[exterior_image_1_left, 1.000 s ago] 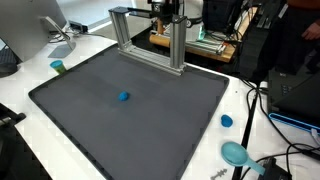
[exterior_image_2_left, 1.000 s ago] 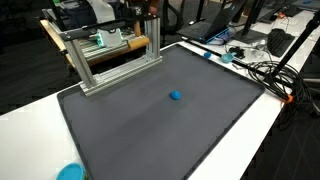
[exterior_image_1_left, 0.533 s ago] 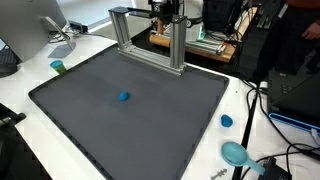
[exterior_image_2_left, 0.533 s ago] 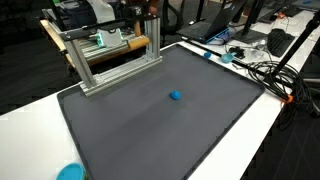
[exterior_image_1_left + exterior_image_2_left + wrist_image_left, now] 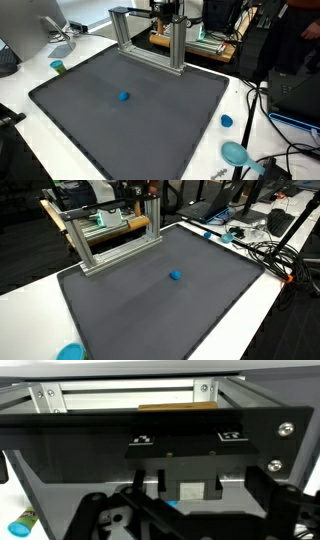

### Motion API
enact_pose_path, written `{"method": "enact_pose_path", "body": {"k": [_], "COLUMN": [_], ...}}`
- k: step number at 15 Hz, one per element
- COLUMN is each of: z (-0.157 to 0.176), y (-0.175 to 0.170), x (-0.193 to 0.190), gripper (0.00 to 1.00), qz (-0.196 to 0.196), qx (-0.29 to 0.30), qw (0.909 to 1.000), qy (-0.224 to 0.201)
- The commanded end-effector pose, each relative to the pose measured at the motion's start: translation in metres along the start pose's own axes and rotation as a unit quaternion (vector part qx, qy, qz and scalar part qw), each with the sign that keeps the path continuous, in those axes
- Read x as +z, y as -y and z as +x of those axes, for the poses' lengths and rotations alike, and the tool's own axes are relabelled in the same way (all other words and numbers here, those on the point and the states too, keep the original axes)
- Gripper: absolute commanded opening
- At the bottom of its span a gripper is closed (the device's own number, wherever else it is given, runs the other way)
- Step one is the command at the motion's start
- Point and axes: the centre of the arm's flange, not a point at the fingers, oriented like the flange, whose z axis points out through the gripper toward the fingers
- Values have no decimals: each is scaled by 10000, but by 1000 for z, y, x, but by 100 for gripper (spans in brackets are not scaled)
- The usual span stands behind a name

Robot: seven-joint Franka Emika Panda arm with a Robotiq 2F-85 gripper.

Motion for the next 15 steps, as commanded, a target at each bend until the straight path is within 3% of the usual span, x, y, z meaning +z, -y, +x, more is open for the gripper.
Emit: {"method": "enact_pose_path", "body": {"k": [1,15], "z": [-8,-18], "y": [1,-6], "x": [13,18], "gripper": [100,87], "qz": [139,179], "qx": [105,-34], "qw": [9998,9998], "qy": [41,-22]}}
